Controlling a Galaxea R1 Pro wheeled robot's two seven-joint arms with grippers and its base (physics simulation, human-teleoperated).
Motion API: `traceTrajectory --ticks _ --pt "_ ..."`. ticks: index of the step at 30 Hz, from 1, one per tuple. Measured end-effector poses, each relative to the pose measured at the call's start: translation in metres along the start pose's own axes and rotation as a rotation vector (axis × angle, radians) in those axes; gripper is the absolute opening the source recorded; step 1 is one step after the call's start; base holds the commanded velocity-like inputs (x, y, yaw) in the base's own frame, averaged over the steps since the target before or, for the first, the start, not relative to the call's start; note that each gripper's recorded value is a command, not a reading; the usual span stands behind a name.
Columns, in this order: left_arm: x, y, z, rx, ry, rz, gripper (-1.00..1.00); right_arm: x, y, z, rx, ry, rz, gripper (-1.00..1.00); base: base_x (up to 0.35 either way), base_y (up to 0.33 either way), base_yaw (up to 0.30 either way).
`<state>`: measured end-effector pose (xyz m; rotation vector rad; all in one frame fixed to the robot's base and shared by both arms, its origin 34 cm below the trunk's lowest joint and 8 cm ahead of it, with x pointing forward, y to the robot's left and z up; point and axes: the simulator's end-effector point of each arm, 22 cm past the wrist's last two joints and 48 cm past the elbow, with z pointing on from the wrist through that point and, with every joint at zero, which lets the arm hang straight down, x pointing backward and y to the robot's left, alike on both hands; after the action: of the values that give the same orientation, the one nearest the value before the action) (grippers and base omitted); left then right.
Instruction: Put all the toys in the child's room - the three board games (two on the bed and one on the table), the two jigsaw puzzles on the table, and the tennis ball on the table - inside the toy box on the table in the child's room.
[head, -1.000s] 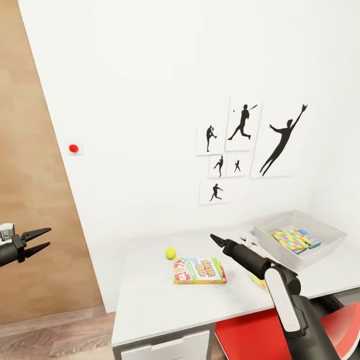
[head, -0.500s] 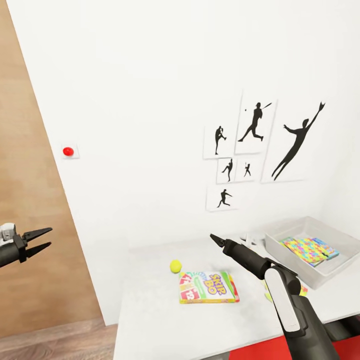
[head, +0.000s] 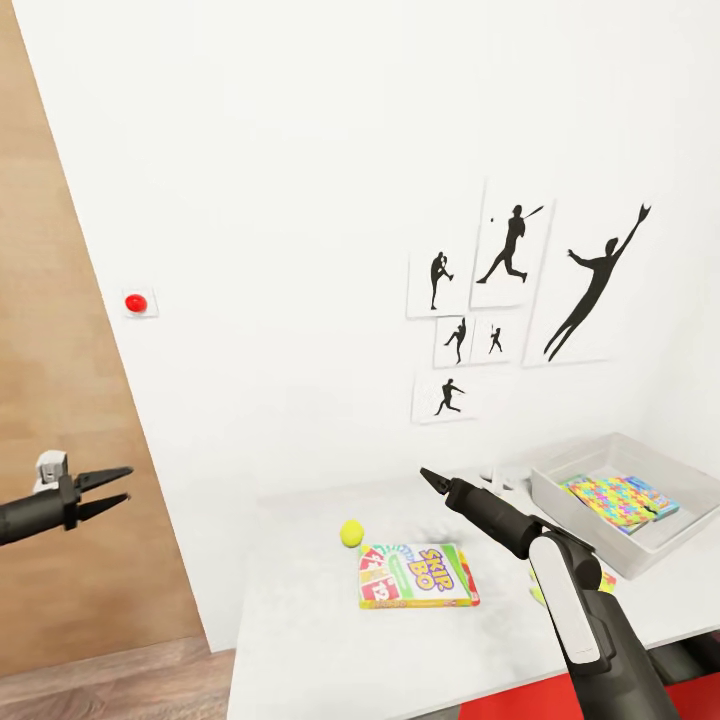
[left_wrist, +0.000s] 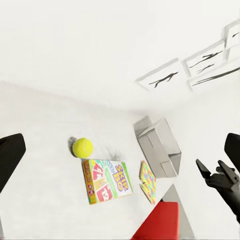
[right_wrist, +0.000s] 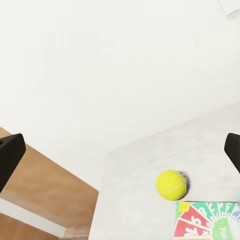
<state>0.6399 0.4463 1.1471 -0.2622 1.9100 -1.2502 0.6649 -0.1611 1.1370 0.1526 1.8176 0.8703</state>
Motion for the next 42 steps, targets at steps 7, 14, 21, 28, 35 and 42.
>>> traceTrajectory --ticks 7,14,21,28,35,42 --pt "0.034 -0.009 0.041 0.033 0.098 0.001 1.00 0.001 -0.008 0.001 0.037 0.004 -0.003 1.00 0.000 0.000 0.000" --pt "0.066 -0.039 0.094 0.112 0.162 0.028 1.00 0.021 -0.029 0.012 0.268 0.045 -0.024 1.00 0.000 0.000 0.000" --pt "0.085 -0.045 0.111 0.102 0.231 0.067 1.00 0.015 -0.038 0.021 0.500 0.052 -0.046 1.00 0.000 0.000 0.000" --pt "0.087 -0.045 0.112 0.098 0.239 0.071 1.00 -0.014 -0.062 0.096 0.628 0.187 -0.058 1.00 0.000 0.000 0.000" --pt "0.085 -0.044 0.111 0.095 0.238 0.073 1.00 -0.025 -0.092 0.113 0.736 0.214 -0.033 1.00 0.000 0.000 0.000" --pt "0.084 -0.043 0.109 0.093 0.237 0.074 1.00 -0.028 -0.099 0.111 0.752 0.210 -0.028 1.00 0.000 0.000 0.000"
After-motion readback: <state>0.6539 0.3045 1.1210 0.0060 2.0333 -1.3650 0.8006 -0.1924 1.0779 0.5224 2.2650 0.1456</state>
